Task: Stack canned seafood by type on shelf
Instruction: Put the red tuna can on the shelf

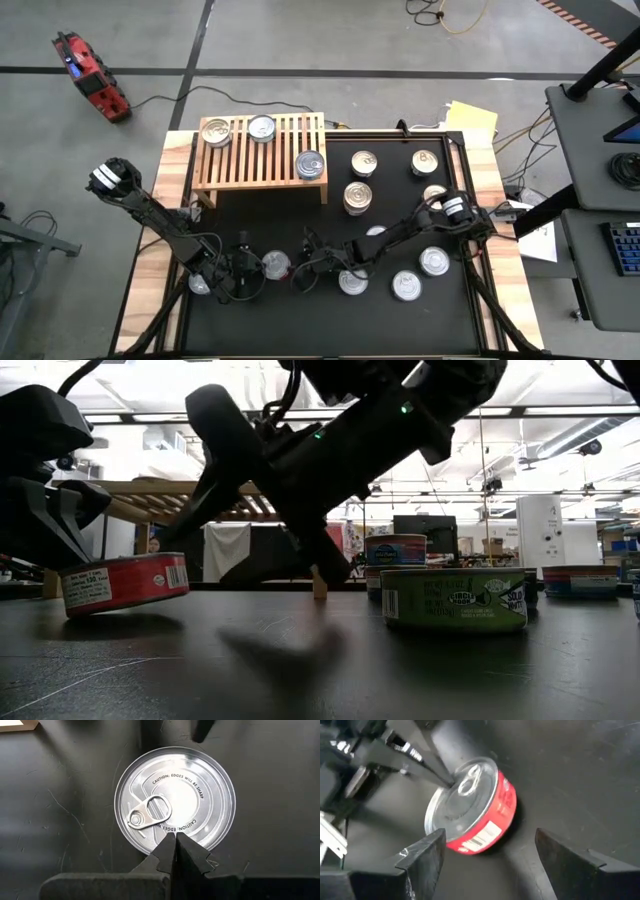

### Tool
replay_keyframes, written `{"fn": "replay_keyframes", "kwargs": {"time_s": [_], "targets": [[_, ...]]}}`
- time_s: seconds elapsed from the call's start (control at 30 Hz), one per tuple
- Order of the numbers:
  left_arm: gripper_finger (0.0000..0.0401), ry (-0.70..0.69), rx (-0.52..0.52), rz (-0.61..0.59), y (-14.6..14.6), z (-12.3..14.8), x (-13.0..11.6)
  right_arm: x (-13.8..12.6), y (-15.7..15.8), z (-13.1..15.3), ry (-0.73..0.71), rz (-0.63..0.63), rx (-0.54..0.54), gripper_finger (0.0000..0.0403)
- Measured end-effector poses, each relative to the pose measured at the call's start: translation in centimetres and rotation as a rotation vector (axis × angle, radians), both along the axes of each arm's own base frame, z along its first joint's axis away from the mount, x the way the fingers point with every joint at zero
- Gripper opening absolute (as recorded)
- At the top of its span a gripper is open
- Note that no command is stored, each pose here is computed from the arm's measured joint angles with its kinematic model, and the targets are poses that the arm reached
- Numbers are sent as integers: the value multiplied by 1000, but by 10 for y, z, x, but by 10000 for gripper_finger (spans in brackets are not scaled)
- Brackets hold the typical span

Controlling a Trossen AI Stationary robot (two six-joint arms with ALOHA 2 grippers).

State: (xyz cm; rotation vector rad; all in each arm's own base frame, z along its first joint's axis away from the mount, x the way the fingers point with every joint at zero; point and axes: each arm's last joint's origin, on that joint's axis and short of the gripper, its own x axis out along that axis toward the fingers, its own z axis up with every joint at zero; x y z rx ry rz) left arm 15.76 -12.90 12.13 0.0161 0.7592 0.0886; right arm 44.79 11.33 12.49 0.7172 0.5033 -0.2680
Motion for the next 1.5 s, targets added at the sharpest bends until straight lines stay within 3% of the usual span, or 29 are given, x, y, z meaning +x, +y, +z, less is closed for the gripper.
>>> {"fn": "replay_keyframes", "kwargs": {"time_s": [0.37,0.9,1.27,1.5], "targets": [[0,-18,-2,6,-1,1,0,1,-1,-1,-13,-4,10,279],[0,-28,-10,10,-1,1,0,1,1,-1,-14,3,3,297],[0,-49,-20,22,-2,1,1,0,5,-1,-13,23,-18,279],[0,-64,-45,37,-2,-3,-5,-1,7,-1,-13,24,-13,297]]}}
